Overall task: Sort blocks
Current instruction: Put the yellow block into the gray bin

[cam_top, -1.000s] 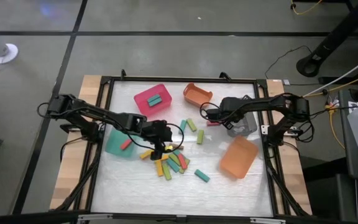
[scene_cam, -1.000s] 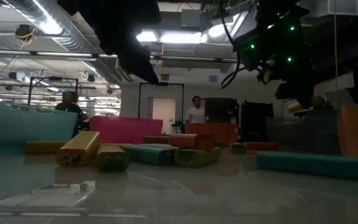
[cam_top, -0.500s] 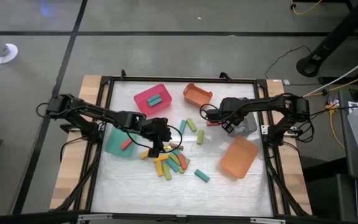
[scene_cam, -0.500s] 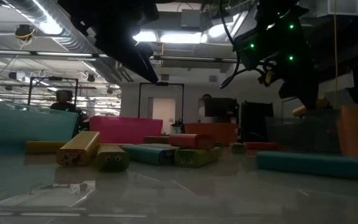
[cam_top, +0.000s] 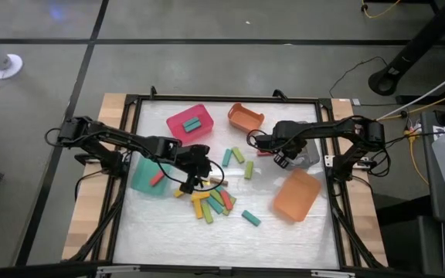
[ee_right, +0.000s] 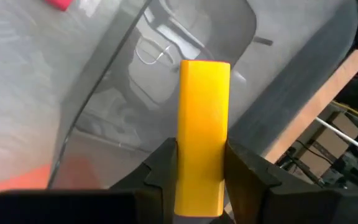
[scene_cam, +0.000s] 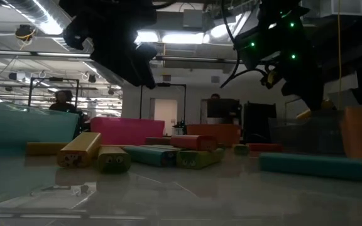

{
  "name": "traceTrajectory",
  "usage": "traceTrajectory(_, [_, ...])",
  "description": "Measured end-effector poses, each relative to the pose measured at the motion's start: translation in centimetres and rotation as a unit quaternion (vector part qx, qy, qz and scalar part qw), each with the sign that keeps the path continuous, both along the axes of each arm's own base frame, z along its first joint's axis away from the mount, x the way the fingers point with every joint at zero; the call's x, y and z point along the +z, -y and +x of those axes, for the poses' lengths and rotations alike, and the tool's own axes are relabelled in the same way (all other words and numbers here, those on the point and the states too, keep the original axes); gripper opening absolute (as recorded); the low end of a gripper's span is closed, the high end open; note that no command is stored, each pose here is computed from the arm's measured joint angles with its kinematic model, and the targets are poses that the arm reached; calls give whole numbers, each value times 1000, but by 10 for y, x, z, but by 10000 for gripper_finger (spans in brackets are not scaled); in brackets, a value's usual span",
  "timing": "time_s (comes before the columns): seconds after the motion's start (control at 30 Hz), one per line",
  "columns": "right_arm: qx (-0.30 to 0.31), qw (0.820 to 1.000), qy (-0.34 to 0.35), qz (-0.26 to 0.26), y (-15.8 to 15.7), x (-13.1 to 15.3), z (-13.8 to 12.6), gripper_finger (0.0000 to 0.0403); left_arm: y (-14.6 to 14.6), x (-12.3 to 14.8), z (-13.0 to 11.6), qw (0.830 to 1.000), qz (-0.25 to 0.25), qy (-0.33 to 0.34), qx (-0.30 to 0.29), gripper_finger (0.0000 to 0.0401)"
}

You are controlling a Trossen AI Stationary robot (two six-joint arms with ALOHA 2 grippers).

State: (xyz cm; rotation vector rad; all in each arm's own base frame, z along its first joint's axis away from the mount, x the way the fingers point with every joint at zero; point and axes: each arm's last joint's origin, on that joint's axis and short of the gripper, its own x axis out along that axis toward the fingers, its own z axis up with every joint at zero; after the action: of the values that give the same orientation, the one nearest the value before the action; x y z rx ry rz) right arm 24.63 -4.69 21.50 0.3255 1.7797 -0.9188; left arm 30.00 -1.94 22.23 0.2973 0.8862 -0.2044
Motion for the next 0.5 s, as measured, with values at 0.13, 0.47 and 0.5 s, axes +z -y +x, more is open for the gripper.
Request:
traceTrajectory(0.13, [4,1000,2,1,1,23,5,108,-11,0,1,999,-15,0,37,200])
traceTrajectory(0.47, [109,991,78,26,-33,65,15,108,-35,0,1,992,-46,2,116,200])
traceTrajectory(0.5, [127,988,82,27,-40,68,13,108,-38,0,1,991,-50,2,126,200])
